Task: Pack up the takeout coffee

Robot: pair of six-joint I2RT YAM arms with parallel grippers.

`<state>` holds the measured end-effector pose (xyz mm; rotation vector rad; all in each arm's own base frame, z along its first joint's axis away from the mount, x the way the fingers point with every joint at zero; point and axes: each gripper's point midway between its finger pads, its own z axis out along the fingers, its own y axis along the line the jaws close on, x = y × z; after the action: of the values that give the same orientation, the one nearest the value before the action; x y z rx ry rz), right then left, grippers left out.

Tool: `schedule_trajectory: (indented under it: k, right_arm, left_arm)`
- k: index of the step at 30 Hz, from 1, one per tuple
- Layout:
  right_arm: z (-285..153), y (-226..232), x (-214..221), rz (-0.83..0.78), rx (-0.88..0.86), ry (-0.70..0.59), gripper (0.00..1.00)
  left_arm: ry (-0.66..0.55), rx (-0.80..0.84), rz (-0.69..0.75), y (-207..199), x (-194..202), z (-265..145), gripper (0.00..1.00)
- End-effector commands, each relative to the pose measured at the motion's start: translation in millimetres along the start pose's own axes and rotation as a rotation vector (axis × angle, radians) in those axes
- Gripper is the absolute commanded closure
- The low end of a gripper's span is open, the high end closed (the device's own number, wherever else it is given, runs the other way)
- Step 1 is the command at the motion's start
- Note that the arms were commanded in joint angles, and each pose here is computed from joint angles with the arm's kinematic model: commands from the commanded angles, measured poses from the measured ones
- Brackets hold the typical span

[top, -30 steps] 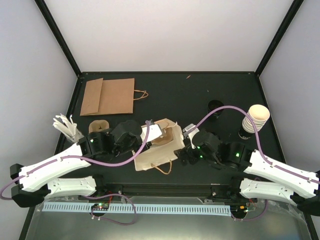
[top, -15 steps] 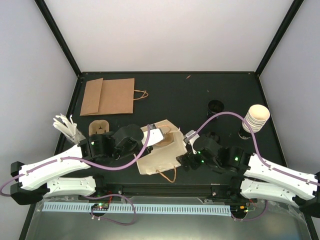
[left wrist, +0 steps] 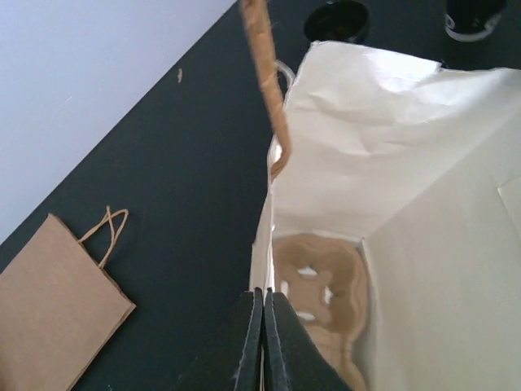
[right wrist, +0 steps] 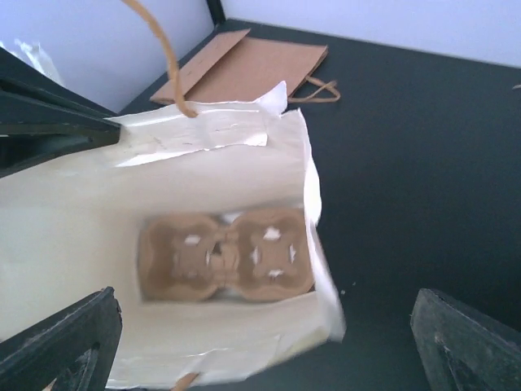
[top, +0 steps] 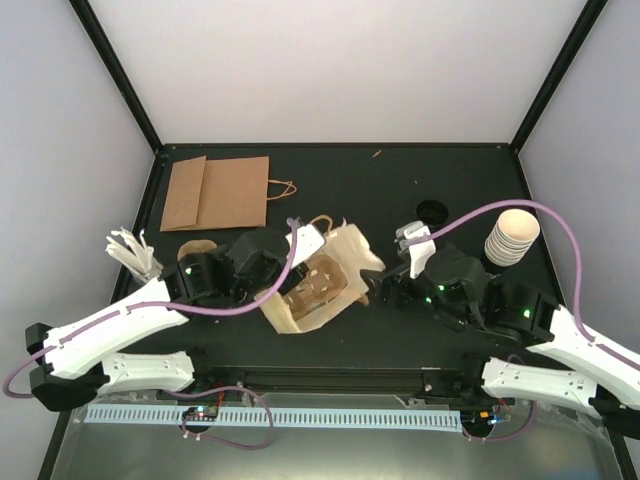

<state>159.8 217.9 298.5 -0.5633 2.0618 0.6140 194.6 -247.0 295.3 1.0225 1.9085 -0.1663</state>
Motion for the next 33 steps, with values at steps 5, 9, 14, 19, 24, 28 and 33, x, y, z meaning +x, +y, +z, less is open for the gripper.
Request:
schedule_trajectory:
  k: [5,9,14,19,24,28,33]
  right_arm:
    - [-11.8,-26.8,-17.0,0.003,0.159,-0.004,0.00]
    - [-9.3,-45.5,-12.3,0.077,0.223,0.014,0.00]
    - [-2.7,-66.0,-6.5,0.175,0.247,0.062,0.00]
    - [-2.7,-78.4,-7.4,0.222,0.274,0.054,0.00]
    - [-1.6,-88.1,-3.1,0.251,0.306,0.065,0.00]
    - [-1.1,-92.3,0.3,0.260,0.317,0.065,0.00]
    - [-3.0,-95.4,-0.5,0.254,0.329,0.051,0.00]
  left_arm:
    - [-0.037,-0.035,-0.282,55.7,-45.9,5.5,0.98]
    - [-0.020,-0.028,-0.371,71.2,-55.9,19.6,0.98]
    - [-0.018,0.022,-0.481,84.0,-67.8,43.1,0.98]
    - [-0.040,0.054,-0.559,99.5,-77.4,64.0,0.98]
    - [-0.043,0.084,-0.645,118.7,-81.0,85.7,0.98]
    - [-0.071,0.124,-0.680,125.7,-85.7,98.6,0.98]
    - [-0.090,0.158,-0.732,137.2,-86.0,115.6,0.98]
